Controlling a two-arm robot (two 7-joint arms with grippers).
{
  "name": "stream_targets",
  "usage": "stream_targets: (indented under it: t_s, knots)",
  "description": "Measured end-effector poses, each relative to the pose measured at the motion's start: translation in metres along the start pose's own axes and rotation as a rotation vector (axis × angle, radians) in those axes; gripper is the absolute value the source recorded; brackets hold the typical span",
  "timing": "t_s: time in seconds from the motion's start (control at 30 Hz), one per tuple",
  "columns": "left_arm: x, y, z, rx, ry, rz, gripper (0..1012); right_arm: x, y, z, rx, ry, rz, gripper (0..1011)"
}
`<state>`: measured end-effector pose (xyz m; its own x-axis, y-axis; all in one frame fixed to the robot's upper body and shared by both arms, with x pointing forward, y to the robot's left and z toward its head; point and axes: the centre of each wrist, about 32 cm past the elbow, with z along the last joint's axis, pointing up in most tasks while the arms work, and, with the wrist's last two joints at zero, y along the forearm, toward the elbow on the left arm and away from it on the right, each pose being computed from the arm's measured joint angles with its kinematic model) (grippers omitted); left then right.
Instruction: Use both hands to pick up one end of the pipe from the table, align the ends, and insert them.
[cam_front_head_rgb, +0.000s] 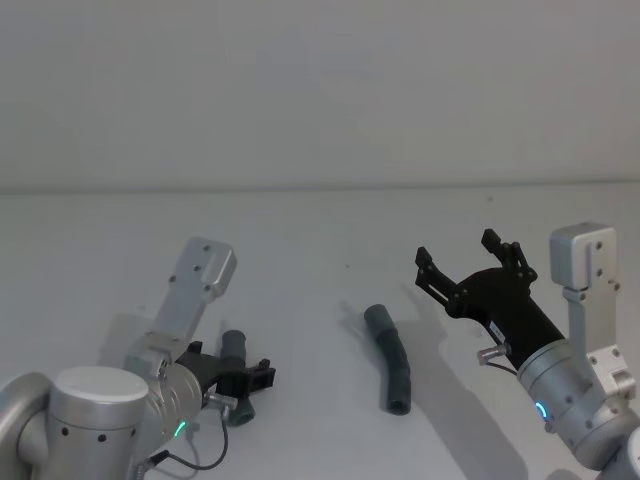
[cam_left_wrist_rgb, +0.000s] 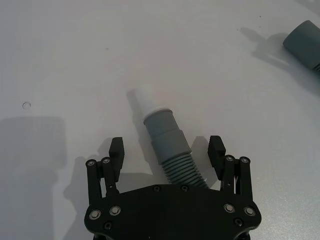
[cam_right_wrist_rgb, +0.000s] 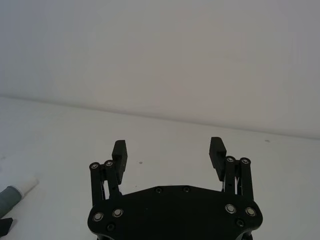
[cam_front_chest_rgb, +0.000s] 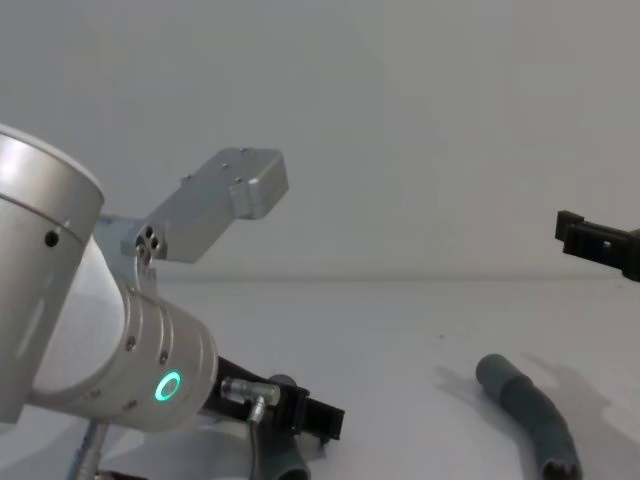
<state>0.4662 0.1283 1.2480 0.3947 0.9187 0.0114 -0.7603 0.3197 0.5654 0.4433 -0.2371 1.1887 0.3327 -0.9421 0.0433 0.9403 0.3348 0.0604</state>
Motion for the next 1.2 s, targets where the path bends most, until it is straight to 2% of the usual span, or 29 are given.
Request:
stream_targets:
  t_s: [0.17,1.2]
  knots:
    - [0.0,-0.0003,0.0002,0.0,-0.003,-0.002,908,0.0,0.0,0.0,0.0,0.0,0.0,1002]
    - [0.0001,-0.0012,-0.0001,0.001,-0.008,-0.006,720,0.0,0.0,0.0,0.0,0.0,0.0,1002]
